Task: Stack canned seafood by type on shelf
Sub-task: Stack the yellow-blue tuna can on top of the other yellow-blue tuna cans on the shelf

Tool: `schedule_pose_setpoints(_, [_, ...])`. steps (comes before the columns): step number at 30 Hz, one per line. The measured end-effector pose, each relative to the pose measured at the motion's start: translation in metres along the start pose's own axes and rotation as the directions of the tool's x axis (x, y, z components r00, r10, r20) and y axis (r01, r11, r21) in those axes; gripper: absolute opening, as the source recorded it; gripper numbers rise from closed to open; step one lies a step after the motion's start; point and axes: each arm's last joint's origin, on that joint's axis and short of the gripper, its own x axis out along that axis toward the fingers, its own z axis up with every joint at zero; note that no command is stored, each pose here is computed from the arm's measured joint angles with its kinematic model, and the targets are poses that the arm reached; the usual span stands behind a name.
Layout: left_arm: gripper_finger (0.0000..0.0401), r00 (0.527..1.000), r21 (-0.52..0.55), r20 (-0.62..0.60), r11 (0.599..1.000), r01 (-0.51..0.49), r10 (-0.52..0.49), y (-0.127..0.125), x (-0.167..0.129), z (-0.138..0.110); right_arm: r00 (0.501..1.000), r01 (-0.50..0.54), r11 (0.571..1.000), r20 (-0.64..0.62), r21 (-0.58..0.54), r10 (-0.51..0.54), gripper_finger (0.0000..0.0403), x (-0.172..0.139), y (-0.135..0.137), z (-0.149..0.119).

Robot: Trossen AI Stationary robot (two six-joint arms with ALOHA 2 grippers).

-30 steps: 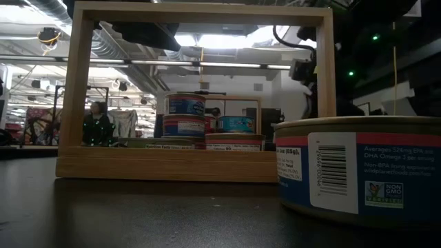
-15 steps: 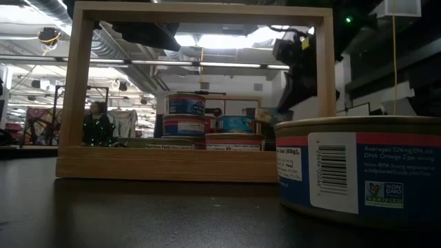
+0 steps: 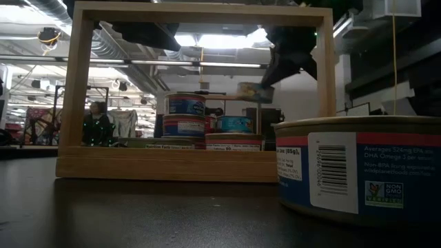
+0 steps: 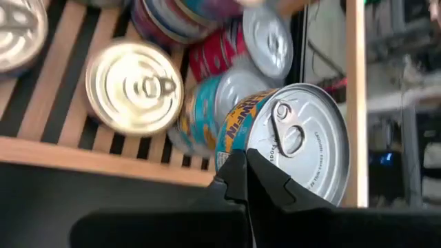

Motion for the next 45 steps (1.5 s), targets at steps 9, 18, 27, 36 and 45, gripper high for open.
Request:
schedule_pose_setpoints(9, [0.0000, 1.000, 0.000, 0.002, 1.000, -0.001, 0.001, 0.000, 0.000, 0.000, 0.990, -0.009, 0.993, 0.142, -0.118, 0.026, 0.0000, 0.008, -0.004, 0.010])
schedule_pose_setpoints(18, [0.0000, 1.000, 0.000, 0.004, 1.000, -0.002, 0.002, 0.000, 0.000, 0.000, 0.994, -0.043, 0.994, 0.097, -0.097, 0.052, 0.0000, 0.040, -0.017, -0.006])
schedule_pose_setpoints(27, [0.0000, 1.000, 0.000, 0.004, 1.000, -0.002, 0.002, 0.000, 0.000, 0.000, 0.984, -0.104, 0.992, 0.136, -0.076, 0.114, 0.0000, 0.045, -0.024, -0.014])
schedule_pose_setpoints(36, [0.0000, 1.000, 0.000, 0.004, 1.000, -0.002, 0.002, 0.000, 0.000, 0.000, 0.974, -0.138, 0.987, 0.169, -0.080, 0.150, 0.0000, 0.045, -0.024, -0.013])
schedule_pose_setpoints(45, [0.0000, 1.000, 0.000, 0.004, 1.000, -0.002, 0.002, 0.000, 0.000, 0.000, 0.974, -0.136, 0.988, 0.171, -0.079, 0.148, 0.0023, 0.045, -0.024, -0.013])
